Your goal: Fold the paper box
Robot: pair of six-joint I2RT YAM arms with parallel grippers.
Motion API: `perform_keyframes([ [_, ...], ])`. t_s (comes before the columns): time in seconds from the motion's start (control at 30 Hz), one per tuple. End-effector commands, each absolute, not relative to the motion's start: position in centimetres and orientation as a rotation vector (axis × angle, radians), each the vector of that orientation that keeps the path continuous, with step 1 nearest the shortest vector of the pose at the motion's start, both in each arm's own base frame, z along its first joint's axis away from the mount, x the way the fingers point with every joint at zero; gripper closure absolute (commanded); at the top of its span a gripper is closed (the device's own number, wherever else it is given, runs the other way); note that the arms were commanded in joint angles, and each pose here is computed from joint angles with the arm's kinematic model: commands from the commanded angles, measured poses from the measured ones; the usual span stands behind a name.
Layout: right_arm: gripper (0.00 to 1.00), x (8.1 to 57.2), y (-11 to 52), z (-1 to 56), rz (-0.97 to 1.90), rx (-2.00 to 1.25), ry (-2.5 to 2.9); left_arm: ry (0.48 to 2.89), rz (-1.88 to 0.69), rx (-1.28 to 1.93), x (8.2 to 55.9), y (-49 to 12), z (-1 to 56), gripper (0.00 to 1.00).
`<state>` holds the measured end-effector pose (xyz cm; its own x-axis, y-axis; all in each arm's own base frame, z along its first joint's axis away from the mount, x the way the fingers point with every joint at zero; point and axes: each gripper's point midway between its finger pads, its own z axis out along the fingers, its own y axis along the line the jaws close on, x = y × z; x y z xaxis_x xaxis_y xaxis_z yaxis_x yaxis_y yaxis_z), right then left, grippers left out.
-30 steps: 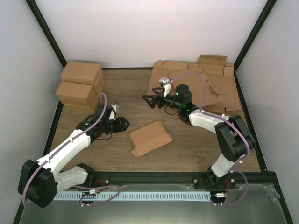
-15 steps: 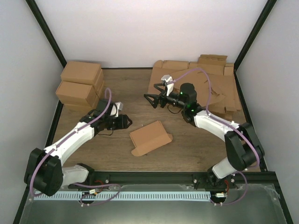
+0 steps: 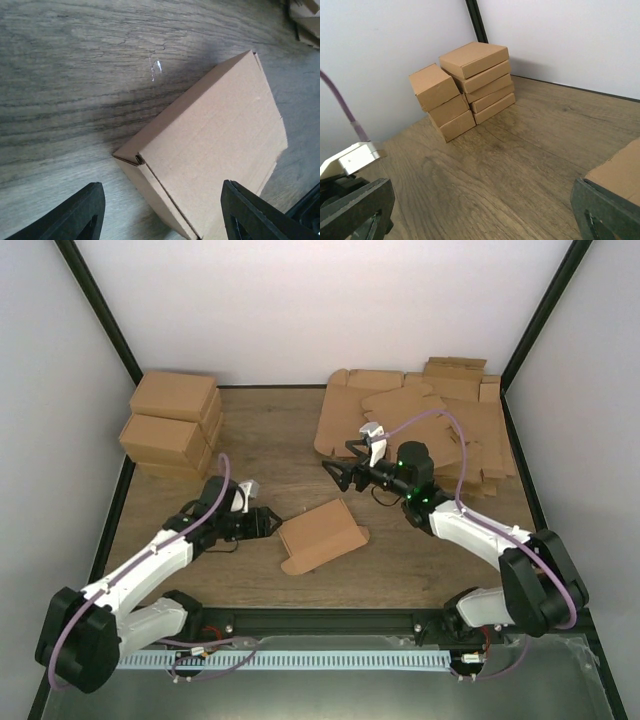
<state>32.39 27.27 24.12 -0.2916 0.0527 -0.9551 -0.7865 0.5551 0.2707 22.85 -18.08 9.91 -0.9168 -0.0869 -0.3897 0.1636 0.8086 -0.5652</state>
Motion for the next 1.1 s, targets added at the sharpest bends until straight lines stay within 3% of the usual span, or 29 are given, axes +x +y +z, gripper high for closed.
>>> perform_keyframes([
  [0.0,0.00,33.9,27.4,26.3,0.933,-0.543,1.634,2.496,-0.922,0.004,23.3,-18.6,11.2,0.31],
  [0.13,0.00,34.3,26.2,26.6,0.888,-0.462,1.668,2.464,-0.932,-0.021,22.8,-18.5,11.9,0.18],
  [0.23,0.00,34.2,25.7,25.8,0.862,-0.446,1.737,2.477,-0.952,-0.029,22.0,-18.8,11.4,0.14],
  [0.77,0.00,31.5,23.3,17.7,0.862,-0.408,2.109,2.536,-1.126,-0.029,16.9,-22.2,8.8,0.11],
  [1.07,0.01,30.9,22.3,13.4,0.872,-0.312,2.270,2.562,-1.219,-0.023,16.3,-23.9,7.6,0.20],
])
